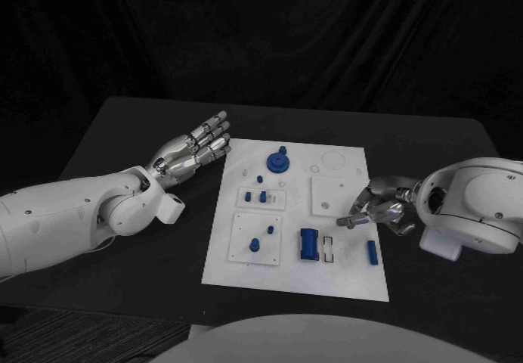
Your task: Assemble the parts on the task board
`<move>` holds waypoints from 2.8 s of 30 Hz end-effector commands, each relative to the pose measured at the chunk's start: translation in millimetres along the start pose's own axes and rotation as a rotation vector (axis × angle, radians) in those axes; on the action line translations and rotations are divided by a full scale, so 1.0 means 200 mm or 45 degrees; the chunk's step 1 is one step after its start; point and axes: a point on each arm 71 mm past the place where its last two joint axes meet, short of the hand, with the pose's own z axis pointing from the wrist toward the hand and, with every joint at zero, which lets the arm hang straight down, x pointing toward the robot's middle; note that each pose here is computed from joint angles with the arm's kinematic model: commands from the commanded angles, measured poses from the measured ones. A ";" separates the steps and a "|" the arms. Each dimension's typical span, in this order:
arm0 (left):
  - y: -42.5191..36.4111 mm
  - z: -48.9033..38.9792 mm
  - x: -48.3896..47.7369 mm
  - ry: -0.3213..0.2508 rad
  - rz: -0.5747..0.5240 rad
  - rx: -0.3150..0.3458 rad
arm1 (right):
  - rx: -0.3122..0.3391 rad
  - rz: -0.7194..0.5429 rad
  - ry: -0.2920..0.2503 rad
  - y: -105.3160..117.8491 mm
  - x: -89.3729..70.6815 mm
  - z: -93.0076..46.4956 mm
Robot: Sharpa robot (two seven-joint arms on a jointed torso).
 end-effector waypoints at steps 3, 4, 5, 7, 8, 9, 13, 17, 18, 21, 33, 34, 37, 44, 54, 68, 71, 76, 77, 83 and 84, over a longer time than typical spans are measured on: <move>-0.005 0.008 0.015 -0.003 0.003 0.018 | 0.103 -0.344 -0.086 -0.06 -0.07 -0.02; -0.004 0.009 0.016 -0.002 0.003 0.018 | 0.113 -0.384 -0.109 -0.06 -0.09 -0.02; -0.004 0.011 0.018 -0.001 0.002 0.018 | 0.122 -0.426 -0.136 -0.07 -0.10 -0.02; -0.003 0.013 0.020 0.000 0.002 0.018 | 0.133 -0.473 -0.178 -0.07 -0.11 -0.03; -0.003 0.014 0.020 0.001 0.002 0.017 | 0.136 -0.485 -0.187 -0.08 -0.12 -0.03; -0.003 0.016 0.021 0.001 0.002 0.017 | 0.140 -0.498 -0.197 -0.08 -0.12 -0.03; 0.000 0.020 0.021 0.005 0.001 0.015 | 0.159 -0.540 -0.207 -0.10 -0.12 -0.03; 0.001 0.022 0.022 0.008 -0.001 0.013 | 0.174 -0.553 -0.181 -0.12 -0.08 -0.02; 0.001 0.022 0.022 0.008 -0.001 0.013 | 0.175 -0.552 -0.175 -0.13 -0.07 -0.02; 0.000 0.020 0.022 0.007 -0.001 0.012 | 0.177 -0.541 -0.161 -0.15 -0.04 -0.01; 0.001 0.016 0.017 0.006 -0.001 0.010 | 0.175 -0.522 -0.122 -0.17 0.04 0.02; 0.001 0.017 0.017 0.006 -0.001 0.010 | 0.176 -0.522 -0.118 -0.17 0.04 0.02; 0.001 0.017 0.016 0.005 -0.001 0.010 | 0.177 -0.524 -0.102 -0.18 0.06 0.03; 0.001 0.013 0.015 0.007 -0.003 0.007 | 0.184 -0.534 -0.061 -0.18 0.10 0.06; 0.002 0.013 0.021 0.018 -0.010 0.002 | 0.192 -0.544 0.005 -0.20 0.17 0.10; 0.004 0.021 0.030 0.030 -0.017 0.000 | 0.170 -0.522 0.016 -0.19 0.21 0.11; 0.004 0.021 0.030 0.031 -0.017 -0.001 | 0.154 -0.496 0.003 -0.18 0.21 0.10; 0.004 0.018 0.029 0.031 -0.018 -0.001 | 0.125 -0.402 -0.002 -0.17 0.22 0.09; 0.004 0.018 0.028 0.031 -0.018 -0.002 | 0.119 -0.369 0.006 -0.17 0.23 0.08; 0.005 0.018 0.028 0.032 -0.019 -0.004 | 0.088 -0.071 0.107 -0.14 0.24 0.04; 0.005 0.019 0.028 0.033 -0.019 -0.005 | 0.086 -0.050 0.114 -0.14 0.23 0.04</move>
